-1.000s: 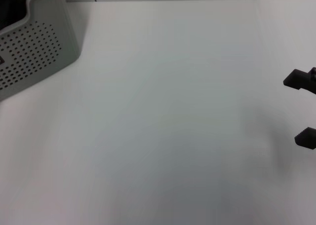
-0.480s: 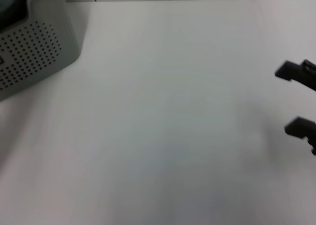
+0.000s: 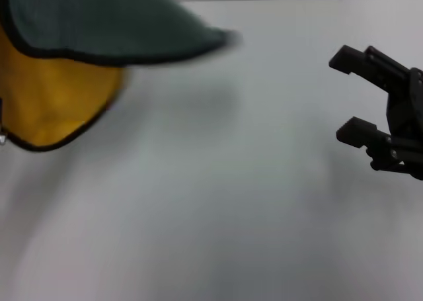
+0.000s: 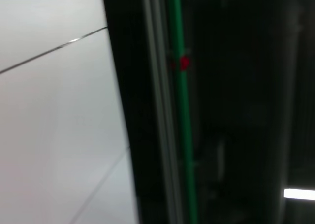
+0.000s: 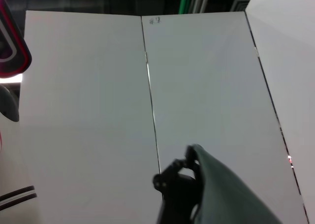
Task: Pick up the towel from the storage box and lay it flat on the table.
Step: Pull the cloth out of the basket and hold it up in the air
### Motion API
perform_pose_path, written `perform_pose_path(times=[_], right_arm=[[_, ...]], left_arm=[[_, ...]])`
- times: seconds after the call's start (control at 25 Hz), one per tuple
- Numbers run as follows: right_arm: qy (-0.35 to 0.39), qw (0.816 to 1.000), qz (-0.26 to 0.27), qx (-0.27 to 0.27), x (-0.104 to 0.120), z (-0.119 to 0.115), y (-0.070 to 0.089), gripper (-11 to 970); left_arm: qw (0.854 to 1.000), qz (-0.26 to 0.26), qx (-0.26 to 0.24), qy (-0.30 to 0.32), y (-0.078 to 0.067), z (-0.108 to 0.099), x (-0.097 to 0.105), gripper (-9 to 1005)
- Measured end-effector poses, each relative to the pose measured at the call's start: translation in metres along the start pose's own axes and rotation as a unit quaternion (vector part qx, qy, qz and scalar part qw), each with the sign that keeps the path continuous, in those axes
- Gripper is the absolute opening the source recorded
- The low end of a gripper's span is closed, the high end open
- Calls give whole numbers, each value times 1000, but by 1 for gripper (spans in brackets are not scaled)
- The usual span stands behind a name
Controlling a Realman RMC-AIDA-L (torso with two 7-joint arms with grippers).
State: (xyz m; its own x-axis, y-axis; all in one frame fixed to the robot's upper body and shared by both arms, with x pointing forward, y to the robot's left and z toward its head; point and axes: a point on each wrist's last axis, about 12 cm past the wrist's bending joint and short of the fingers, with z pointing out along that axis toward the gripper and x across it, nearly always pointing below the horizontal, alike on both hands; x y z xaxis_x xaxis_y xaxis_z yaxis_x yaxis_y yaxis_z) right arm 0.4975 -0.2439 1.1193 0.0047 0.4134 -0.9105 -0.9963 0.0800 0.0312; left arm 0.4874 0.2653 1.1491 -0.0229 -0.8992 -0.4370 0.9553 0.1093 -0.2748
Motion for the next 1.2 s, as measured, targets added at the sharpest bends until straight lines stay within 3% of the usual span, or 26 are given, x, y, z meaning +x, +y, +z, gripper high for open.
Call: perform_pose_path(times=[0.12,0.32,0.8,1.0,1.2], right_arm=[[-5,1000,-5,2,-1,1,-1,882],[-13,1000,-10,-3,-1,10,-7,882],[-6,1000,-17,15,7,17,-12,882],[38,998,-17,48,21,10,-12,882],[89,992,-63,56,37,-1,-2,882]], left_arm=[[1000,25,16,-4,-5,4,5,5],[999,46,-12,-7,-5,-4,19,6],[995,92,-22,-4,-2,0,36,9],[996,83,-23,-34,1,8,37,10],[997,69,-6,-42,4,18,38,11]])
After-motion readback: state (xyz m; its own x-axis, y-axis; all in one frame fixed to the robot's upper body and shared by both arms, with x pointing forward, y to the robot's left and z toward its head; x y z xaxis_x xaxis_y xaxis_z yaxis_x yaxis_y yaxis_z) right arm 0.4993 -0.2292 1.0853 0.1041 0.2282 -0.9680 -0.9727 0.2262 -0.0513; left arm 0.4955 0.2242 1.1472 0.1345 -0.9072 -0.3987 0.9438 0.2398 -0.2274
